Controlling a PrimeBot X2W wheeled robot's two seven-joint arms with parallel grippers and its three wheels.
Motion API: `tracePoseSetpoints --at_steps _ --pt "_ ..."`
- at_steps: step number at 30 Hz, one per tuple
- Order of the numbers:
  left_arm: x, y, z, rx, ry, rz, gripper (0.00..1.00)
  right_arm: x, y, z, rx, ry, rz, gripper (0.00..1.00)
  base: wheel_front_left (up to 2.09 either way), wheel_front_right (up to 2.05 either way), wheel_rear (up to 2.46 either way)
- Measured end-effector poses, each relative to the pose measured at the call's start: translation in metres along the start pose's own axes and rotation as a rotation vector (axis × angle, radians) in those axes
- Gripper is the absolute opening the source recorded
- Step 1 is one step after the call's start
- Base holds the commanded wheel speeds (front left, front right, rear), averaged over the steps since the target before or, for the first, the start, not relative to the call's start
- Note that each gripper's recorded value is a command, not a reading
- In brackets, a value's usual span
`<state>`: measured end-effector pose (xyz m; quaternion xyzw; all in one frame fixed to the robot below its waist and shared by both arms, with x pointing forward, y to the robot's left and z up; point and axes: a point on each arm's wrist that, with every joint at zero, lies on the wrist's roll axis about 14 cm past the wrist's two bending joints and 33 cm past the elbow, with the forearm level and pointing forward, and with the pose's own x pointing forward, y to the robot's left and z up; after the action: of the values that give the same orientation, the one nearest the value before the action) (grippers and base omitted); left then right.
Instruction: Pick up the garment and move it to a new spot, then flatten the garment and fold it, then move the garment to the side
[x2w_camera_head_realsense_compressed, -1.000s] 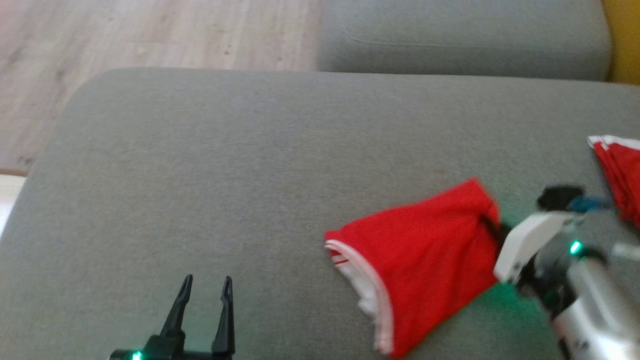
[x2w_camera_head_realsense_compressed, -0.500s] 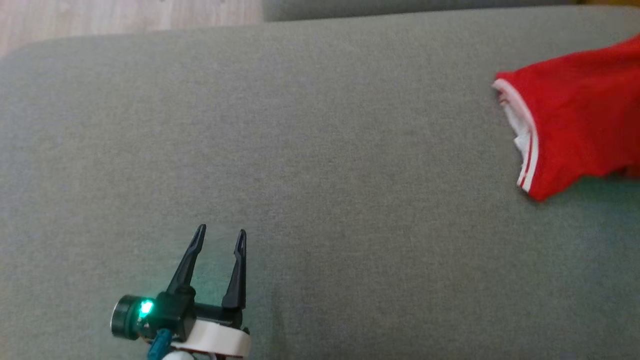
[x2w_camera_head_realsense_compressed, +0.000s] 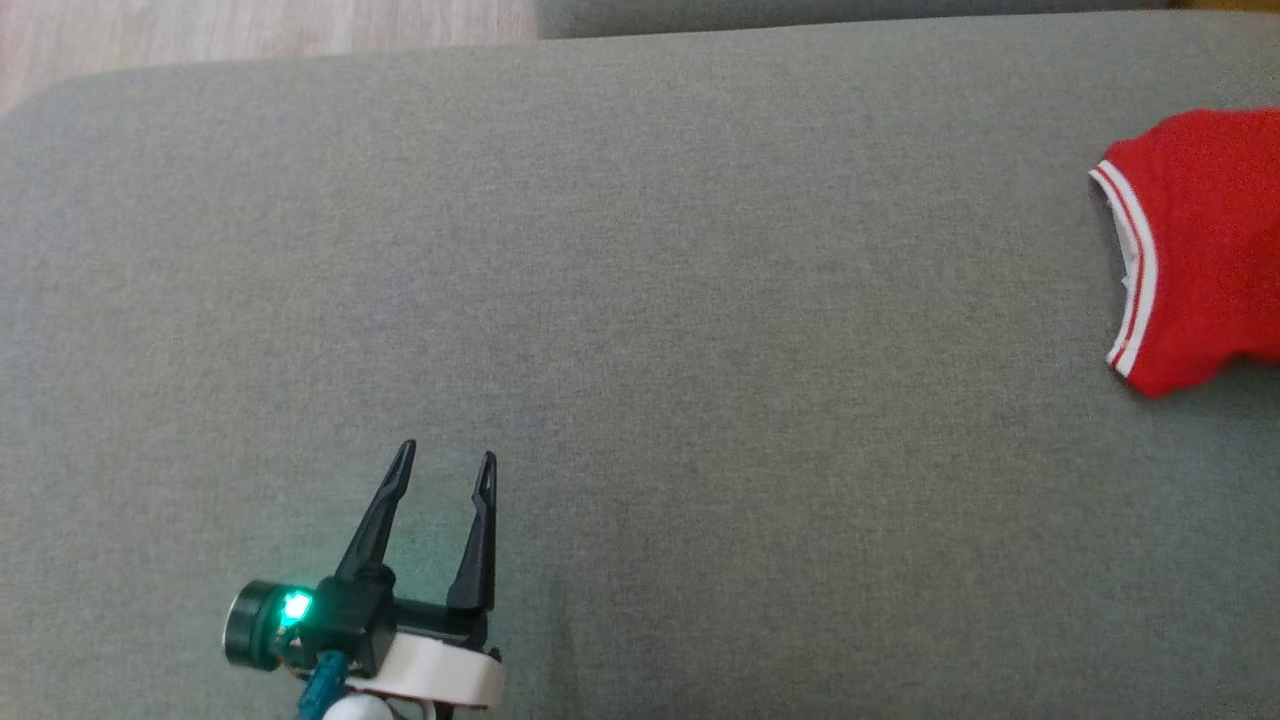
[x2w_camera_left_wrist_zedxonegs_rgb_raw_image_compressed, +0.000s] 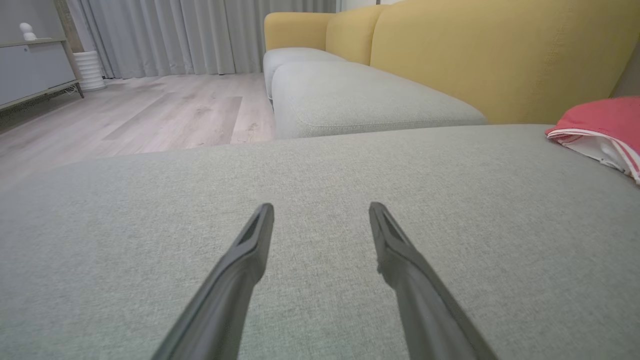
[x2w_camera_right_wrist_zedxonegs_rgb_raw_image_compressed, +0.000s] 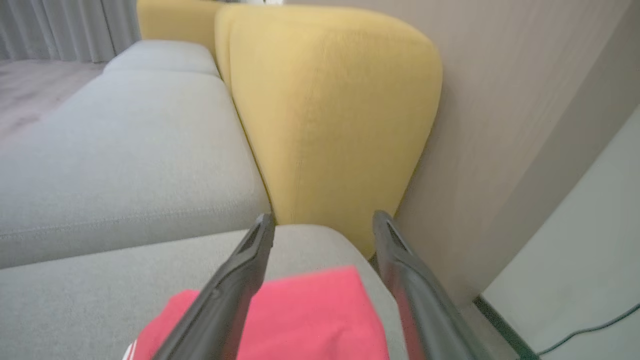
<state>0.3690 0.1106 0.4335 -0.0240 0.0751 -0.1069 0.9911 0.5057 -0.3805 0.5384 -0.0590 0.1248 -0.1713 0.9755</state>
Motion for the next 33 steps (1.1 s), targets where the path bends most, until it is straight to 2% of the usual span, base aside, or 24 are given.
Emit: tracePoseSetpoints --at_steps 2,5,10,16,26,33 --pt "-0.002 0.002 0.007 -0.003 -0.021 0.017 1.0 -0.006 0.018 0.029 -0.053 -0.139 0.025 1.0 0.0 0.0 0.0" --pt "-0.005 0.007 0.014 -0.009 -0.045 0.045 1.0 -0.022 0.057 0.034 -0.073 -0.223 0.111 1.0 0.0 0.0 0.0" --pt "-0.012 0.013 0.021 -0.016 -0.066 0.084 1.0 -0.066 0.121 -0.008 -0.052 -0.232 0.286 1.0 0.0 0.0 0.0" --pt "-0.034 0.031 0.013 -0.013 -0.047 0.164 1.0 -0.126 0.163 -0.059 0.014 -0.22 0.427 1.0 0.0 0.0 0.0" --pt "-0.06 0.05 0.0 -0.021 -0.016 0.227 1.0 -0.189 0.193 -0.122 0.038 -0.105 0.546 1.0 0.0 0.0 0.0" --pt "-0.063 0.052 0.002 -0.027 -0.025 0.217 1.0 -0.203 0.187 -0.117 0.091 -0.126 0.535 1.0 0.0 0.0 0.0"
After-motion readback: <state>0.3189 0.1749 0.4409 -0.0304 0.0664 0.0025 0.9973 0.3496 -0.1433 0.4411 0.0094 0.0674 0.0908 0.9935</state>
